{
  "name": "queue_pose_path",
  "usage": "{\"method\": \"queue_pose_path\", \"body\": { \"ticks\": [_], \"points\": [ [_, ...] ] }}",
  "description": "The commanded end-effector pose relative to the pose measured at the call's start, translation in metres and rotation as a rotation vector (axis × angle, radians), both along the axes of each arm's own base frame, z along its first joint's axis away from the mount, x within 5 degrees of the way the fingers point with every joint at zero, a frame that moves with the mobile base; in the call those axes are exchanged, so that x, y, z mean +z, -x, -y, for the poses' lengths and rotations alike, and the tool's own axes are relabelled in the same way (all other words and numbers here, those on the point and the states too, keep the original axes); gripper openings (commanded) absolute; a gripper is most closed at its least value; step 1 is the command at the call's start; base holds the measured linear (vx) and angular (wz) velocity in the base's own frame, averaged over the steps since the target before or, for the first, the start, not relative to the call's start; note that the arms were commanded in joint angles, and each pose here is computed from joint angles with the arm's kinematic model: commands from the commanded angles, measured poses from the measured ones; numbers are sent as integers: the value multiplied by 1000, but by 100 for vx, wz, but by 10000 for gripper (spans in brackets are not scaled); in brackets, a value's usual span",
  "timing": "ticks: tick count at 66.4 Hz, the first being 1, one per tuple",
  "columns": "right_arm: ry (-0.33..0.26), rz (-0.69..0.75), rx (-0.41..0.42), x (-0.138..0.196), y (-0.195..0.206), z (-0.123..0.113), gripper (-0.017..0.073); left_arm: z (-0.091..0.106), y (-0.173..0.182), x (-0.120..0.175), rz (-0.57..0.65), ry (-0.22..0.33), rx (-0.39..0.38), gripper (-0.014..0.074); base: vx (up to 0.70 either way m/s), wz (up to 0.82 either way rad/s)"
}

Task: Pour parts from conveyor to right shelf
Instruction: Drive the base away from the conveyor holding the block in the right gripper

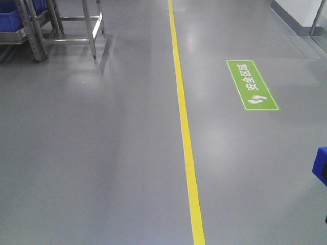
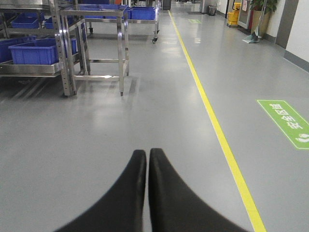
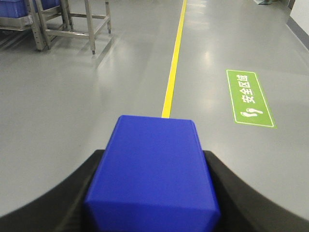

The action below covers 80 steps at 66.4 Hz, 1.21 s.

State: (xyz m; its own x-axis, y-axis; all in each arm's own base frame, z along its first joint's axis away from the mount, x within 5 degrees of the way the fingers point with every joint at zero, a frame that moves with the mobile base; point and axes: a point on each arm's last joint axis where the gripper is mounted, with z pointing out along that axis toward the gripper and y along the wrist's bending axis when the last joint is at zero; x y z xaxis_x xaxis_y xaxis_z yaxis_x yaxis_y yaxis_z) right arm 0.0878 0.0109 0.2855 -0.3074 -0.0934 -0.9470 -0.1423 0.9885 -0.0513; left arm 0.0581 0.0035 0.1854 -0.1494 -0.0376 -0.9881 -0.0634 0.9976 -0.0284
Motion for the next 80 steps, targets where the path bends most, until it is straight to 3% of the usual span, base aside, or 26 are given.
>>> {"method": "queue_pose_path", "body": {
  "ticks": [1,80],
  "points": [
    [1,96,-24,16,-2,2,-5,0,-1,12,78,12,-1,-6,54,-3],
    [1,95,-24,16,-2,2,-5,0,-1,12,78,12,-1,-6,68,-3]
  ]
}}
